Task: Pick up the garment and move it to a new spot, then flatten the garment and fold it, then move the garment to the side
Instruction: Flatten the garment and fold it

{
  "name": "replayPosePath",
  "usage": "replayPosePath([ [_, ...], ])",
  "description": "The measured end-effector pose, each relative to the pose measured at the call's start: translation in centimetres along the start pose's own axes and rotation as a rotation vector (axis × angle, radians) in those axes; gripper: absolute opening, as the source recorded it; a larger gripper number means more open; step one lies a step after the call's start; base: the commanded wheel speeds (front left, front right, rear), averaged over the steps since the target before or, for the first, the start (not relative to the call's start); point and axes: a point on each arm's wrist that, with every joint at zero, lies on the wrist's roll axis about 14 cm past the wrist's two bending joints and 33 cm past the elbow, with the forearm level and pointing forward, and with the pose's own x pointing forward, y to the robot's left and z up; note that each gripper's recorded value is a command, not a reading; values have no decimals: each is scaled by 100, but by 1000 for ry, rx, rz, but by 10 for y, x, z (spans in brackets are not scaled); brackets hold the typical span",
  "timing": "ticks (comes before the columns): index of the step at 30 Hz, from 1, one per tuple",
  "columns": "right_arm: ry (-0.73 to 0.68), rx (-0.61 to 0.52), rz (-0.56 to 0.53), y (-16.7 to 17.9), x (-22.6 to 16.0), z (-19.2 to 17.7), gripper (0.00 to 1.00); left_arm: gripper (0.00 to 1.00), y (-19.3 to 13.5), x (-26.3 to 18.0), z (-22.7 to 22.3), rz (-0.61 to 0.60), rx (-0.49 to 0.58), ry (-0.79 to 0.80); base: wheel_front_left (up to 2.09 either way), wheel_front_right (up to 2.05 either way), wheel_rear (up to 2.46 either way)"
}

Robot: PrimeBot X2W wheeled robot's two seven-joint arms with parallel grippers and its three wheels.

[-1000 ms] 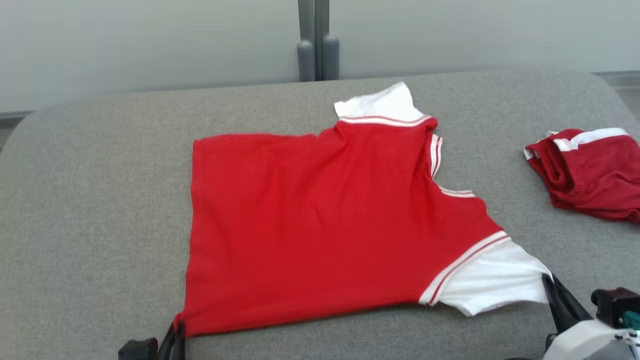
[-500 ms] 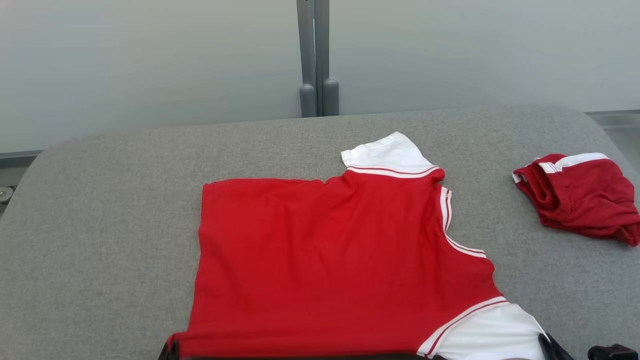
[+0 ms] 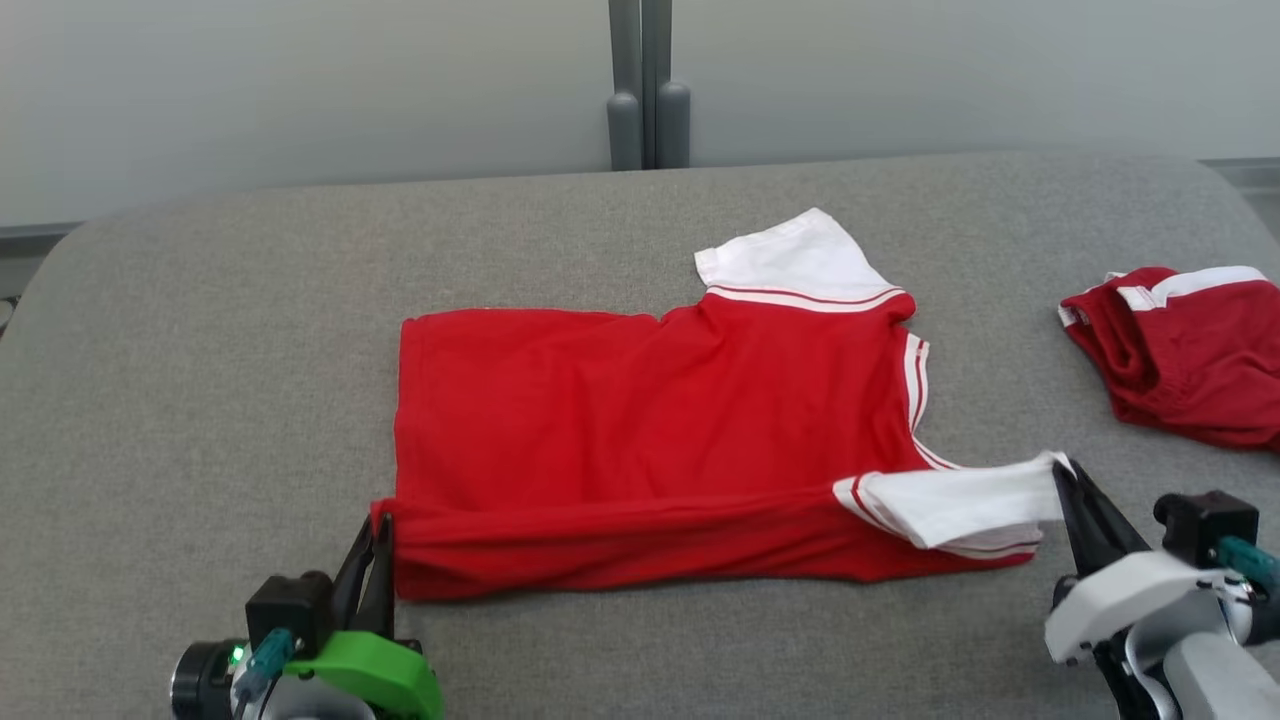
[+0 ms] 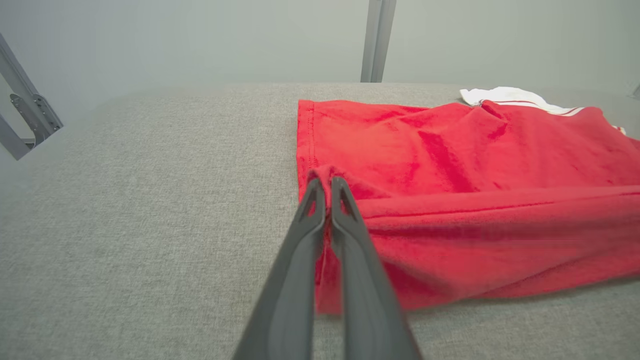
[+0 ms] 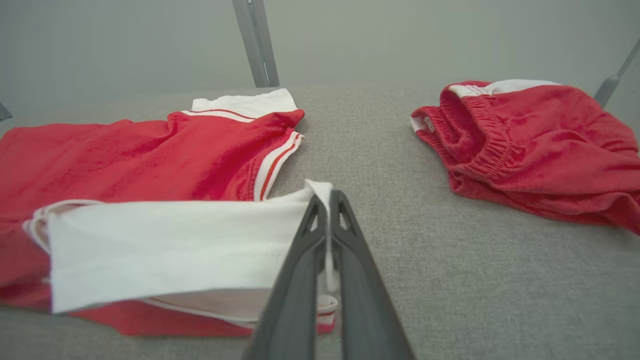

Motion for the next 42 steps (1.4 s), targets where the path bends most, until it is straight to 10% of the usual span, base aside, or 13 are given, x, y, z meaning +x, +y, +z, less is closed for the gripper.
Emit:
replayPosePath([
  [24, 62, 15, 21, 14, 101, -15, 8, 0, 12, 71, -17, 22, 55, 88, 0, 0, 0],
  [25, 56, 19, 18, 13, 103, -14, 49, 19, 12, 72, -18, 23, 56, 90, 0, 0, 0],
  [26, 48, 28, 14, 14, 105, -11, 100, 89, 13, 73, -18, 28, 58, 91, 0, 0, 0],
  [27, 40, 34, 13, 14, 107, -9, 100, 100, 13, 74, -18, 31, 56, 90, 0, 0, 0],
  [42, -13, -13, 65, 34, 75, 0, 100, 100, 19, 47, -9, 100, 30, 45, 0, 0, 0],
])
